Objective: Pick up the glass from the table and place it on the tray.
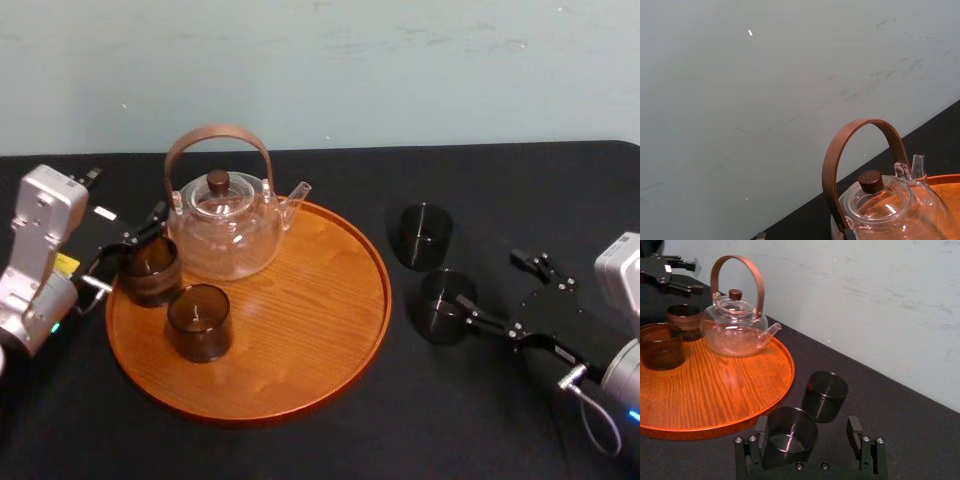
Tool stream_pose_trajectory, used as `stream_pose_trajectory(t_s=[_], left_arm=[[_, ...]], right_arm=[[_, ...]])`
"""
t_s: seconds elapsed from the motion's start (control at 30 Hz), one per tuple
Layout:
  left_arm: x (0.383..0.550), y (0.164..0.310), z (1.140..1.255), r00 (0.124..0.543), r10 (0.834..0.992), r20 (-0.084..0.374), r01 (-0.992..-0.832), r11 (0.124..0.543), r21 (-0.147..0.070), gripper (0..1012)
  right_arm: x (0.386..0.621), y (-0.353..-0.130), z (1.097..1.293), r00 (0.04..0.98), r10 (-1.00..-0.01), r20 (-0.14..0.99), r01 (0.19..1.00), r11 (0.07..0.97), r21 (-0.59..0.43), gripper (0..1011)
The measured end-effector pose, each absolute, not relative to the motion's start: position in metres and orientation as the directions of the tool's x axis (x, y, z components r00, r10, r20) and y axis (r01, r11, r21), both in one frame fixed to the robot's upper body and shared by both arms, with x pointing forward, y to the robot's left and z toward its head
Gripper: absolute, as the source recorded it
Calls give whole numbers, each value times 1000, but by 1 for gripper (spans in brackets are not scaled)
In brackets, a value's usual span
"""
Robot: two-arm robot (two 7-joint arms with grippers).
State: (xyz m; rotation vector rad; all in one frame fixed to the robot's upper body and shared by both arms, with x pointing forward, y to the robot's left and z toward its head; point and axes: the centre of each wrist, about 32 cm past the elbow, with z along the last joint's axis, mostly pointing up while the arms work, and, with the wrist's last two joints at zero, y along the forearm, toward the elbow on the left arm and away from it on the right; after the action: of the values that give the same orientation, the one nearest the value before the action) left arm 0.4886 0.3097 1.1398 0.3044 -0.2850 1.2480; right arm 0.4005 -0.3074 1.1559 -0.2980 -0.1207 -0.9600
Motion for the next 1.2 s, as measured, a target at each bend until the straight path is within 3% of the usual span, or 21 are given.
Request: stream_pose_trajectory(t_s=[1.2], left_arm=[[489,310,1140,292,880,374,-955,287,70,1001]], right_arm=[[408,-303,1133,610,-774,171,782,552,-289,1004]])
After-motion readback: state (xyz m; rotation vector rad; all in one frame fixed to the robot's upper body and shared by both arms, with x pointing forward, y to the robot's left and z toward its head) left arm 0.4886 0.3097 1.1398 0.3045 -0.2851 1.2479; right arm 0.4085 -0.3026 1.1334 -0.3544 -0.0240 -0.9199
